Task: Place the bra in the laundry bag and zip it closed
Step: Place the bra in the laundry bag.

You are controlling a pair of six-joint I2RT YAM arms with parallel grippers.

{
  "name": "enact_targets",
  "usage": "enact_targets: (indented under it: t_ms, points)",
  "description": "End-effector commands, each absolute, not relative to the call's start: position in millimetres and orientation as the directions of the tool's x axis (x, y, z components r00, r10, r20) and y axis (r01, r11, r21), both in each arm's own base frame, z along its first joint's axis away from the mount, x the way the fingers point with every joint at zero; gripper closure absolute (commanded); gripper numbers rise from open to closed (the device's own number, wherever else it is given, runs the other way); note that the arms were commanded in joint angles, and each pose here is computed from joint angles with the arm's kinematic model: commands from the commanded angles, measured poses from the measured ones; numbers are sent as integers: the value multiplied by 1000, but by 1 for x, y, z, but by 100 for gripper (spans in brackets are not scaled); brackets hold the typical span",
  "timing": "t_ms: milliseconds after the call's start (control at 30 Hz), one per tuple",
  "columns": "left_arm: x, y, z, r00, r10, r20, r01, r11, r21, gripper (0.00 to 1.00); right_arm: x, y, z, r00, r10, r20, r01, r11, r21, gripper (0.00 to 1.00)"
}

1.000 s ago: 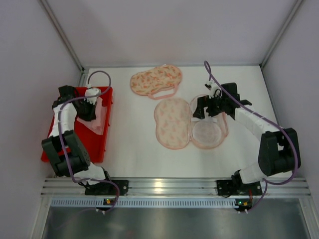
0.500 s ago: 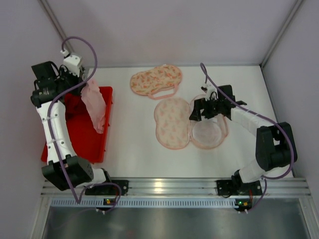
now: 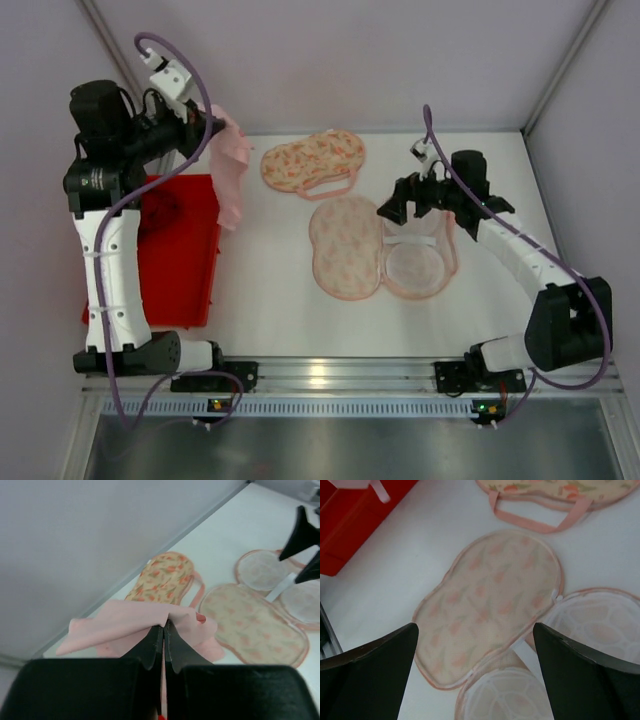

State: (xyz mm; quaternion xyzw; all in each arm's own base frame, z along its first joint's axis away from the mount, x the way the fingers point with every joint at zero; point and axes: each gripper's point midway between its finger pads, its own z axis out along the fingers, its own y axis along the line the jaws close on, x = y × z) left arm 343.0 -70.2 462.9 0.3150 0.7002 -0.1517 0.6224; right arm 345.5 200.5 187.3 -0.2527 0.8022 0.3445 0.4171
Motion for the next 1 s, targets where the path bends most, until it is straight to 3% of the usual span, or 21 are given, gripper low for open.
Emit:
enact_targets:
  t_ms: [0,200,433,767,867,967]
  points:
    - [320,-115,492,46,200,-979,722,671,171,100,353,210,274,-244,-113,-963,-805,578,136,0]
    - [286,-189,478,21,164,-986,883,459,95,100,349,198,322,-49,-224,-973,-819,567,-89,1]
    - [240,-262,449,-101,162,-982,980,187,-70,100,331,161,329,120,-452,-884,-775,514,-368,1]
    - [235,-328,433,-161,154,-975,986,78,-151,100,286,132,334,61,-341,-938,-804,540,-248,1]
    - [225,-339,436,-180,149,-972,982,-28,-186,100,277,131,334,64,-306,-950,-810,540,-229,1]
    - [206,-346,442,-189,149,-971,964,-159,-212,100,258,136,347,185,-300,-936,-819,479,-315,1]
